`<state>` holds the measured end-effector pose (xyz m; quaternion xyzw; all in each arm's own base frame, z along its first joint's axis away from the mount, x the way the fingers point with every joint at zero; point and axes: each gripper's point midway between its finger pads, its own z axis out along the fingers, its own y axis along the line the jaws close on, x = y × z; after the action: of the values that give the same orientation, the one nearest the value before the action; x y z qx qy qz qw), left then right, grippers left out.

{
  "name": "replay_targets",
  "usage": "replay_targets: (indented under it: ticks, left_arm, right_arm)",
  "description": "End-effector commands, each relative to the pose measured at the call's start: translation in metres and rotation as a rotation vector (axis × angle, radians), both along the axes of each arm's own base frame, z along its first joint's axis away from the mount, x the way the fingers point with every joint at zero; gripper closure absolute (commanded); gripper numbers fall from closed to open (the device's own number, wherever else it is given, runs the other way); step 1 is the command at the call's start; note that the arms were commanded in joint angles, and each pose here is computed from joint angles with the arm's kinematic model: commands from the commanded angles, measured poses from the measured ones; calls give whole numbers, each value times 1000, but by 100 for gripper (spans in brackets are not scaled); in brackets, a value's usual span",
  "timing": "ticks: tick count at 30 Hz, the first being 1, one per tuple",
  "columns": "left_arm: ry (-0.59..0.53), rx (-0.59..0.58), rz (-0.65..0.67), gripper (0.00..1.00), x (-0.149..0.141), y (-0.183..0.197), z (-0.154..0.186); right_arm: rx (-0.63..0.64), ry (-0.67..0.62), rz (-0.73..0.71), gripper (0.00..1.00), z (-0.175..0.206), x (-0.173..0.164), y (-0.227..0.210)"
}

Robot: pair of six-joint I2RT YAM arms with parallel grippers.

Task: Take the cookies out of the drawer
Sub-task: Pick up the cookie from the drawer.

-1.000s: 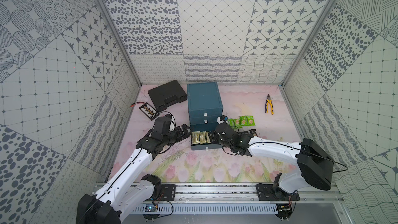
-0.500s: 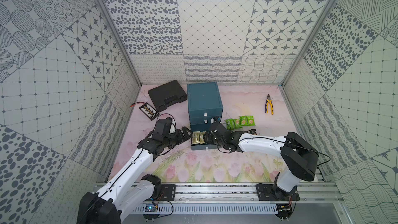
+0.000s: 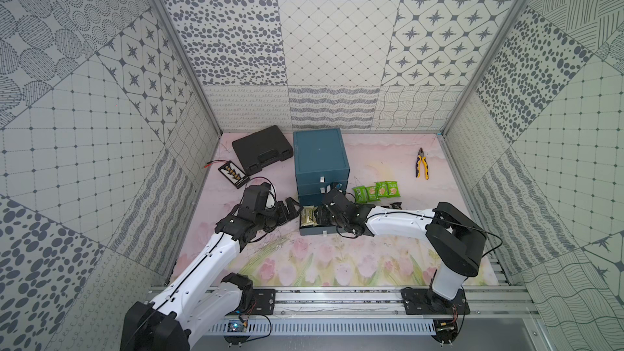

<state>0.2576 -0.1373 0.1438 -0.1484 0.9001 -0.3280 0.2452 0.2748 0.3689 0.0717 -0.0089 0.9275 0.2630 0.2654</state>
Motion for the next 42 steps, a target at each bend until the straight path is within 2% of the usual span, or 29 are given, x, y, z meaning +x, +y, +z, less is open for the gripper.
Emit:
replay_targets:
  ticks: [1,12,19,22,36,42]
  left_arm:
    - [-28,-21,-15,1,4,-3,9]
    - [-33,-35,-23,1,3,-5,12]
    - [-43,-37,-29,1,4,-7,19]
    - [-51,-37,-30,1,4,-7,24]
    - [-106,-42,-51,1,-1,-19,44]
    - [-150,-58,-94,1,-9,-37,56]
  right_arm:
    - [3,0,13,49,-4,3,8]
    - [-21,23,16,57,-21,6,15]
    - [-24,-6,16,76,-13,9,13]
    - [-18,-31,25,81,-2,9,11]
    - [55,-89,61,86,59,-15,-14]
    - [67,-120,13,87,77,-32,-54]
